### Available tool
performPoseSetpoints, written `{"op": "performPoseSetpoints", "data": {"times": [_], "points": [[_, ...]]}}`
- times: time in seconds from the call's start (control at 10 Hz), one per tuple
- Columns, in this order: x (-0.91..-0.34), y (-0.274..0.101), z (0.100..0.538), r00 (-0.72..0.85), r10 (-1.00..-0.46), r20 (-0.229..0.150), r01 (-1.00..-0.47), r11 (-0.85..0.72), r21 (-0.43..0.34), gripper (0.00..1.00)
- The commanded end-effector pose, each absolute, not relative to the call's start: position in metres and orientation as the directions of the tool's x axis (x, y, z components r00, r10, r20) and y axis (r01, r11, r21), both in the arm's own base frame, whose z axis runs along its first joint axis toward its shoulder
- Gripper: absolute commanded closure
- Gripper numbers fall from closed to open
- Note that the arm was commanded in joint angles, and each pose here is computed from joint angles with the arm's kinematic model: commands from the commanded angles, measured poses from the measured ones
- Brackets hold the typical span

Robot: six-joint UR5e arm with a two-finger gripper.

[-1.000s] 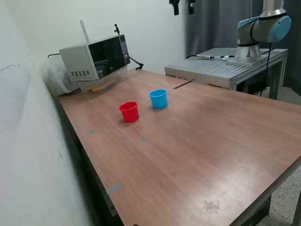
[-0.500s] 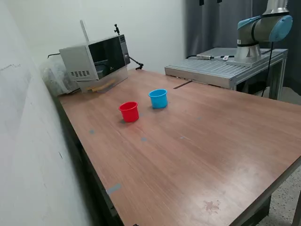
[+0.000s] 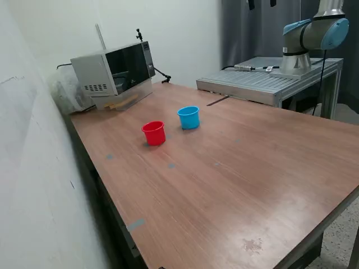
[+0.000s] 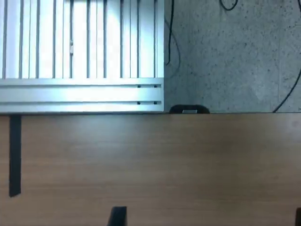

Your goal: Place red objects in the red bin, and blue objects in the blue bin.

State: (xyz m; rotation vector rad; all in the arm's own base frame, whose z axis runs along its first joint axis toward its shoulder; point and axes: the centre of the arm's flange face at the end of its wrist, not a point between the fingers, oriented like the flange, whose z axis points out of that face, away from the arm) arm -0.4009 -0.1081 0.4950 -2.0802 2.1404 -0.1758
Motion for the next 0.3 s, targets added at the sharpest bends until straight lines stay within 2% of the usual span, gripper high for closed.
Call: {"op": "performPoseSetpoints", "data": {"times": [0.0,0.1,0.2], "points": [[-0.4002,-0.1085,0.4929,-0.067,-0.997,-0.026,-0.978,0.071,-0.196,0.00],[-0.3989,-0.1083,0.4902,-0.066,-0.997,-0.029,-0.976,0.071,-0.208,0.00],[-0.3933,-0.1092,0.4862,-0.062,-0.998,-0.029,-0.965,0.067,-0.253,0.00]]}}
